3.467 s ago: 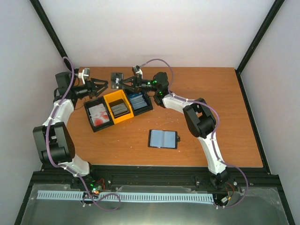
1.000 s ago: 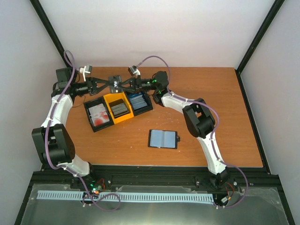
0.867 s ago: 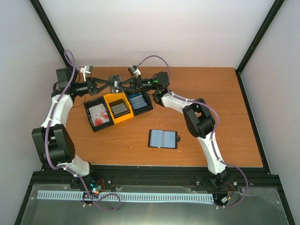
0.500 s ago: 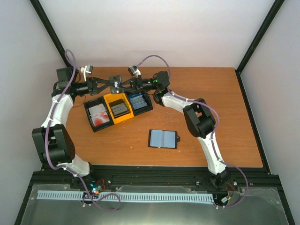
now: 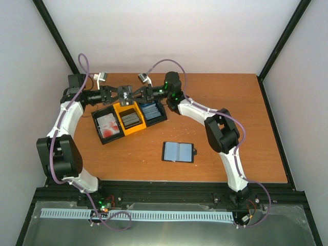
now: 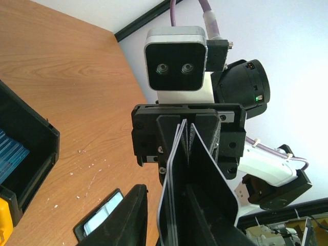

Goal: Put the credit cards into the card holder
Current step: Adjust the credit card, then place the credit card in the storage box.

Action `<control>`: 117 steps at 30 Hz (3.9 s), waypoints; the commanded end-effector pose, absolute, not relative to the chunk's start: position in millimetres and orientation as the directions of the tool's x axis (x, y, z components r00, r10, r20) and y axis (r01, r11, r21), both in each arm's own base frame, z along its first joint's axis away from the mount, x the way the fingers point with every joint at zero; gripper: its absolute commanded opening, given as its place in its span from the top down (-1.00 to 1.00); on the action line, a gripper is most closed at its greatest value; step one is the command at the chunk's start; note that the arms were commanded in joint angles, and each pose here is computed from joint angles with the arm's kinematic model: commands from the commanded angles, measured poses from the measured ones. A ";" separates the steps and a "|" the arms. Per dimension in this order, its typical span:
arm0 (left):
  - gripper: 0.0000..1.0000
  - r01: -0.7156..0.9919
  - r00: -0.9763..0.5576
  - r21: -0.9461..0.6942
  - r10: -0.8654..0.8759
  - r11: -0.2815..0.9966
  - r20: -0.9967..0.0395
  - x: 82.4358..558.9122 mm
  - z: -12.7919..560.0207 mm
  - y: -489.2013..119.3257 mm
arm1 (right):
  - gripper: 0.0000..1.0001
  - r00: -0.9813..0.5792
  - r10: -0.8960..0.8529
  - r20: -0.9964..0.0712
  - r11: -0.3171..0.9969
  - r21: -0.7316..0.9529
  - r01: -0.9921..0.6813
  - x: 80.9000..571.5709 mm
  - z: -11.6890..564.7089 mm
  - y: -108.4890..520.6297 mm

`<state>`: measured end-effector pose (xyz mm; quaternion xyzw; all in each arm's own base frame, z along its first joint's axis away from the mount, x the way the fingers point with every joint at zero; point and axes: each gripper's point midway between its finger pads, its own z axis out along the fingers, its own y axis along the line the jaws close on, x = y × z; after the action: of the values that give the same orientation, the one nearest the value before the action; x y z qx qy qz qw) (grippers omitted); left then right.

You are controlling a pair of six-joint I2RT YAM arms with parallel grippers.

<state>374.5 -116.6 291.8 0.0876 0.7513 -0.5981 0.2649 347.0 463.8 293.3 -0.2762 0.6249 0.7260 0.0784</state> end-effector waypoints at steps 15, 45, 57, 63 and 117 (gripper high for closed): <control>0.99 0.423 -0.814 -0.842 -0.269 0.335 -0.515 390.0 302.1 -100.8 | 0.13 -0.844 -0.160 -0.512 -0.236 0.850 -0.471 344.8 318.9 464.0; 0.99 0.328 -0.777 -0.805 -0.344 0.494 -0.527 427.1 279.2 -58.3 | 0.94 -0.919 -0.054 -0.391 -0.095 0.918 -0.385 376.2 275.3 433.9; 0.99 0.264 -0.777 -0.070 0.169 0.962 -0.606 453.5 163.7 -68.9 | 0.95 -0.907 0.029 -0.419 0.300 0.869 -0.392 390.6 225.6 339.7; 0.99 0.258 -0.784 0.219 0.336 0.941 -0.522 451.7 131.8 -62.3 | 0.94 -0.917 0.096 -0.386 0.430 0.847 -0.311 396.6 203.1 283.7; -1.00 0.352 -0.607 -0.398 -0.117 0.847 -0.786 365.0 247.4 -152.0 | 0.94 -0.954 0.145 -0.261 0.635 0.764 -0.113 290.2 121.6 227.8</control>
<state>375.7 -144.5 236.4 0.1088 0.8635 -0.2095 0.4456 316.4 222.6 133.6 0.0134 0.8801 0.4495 0.1526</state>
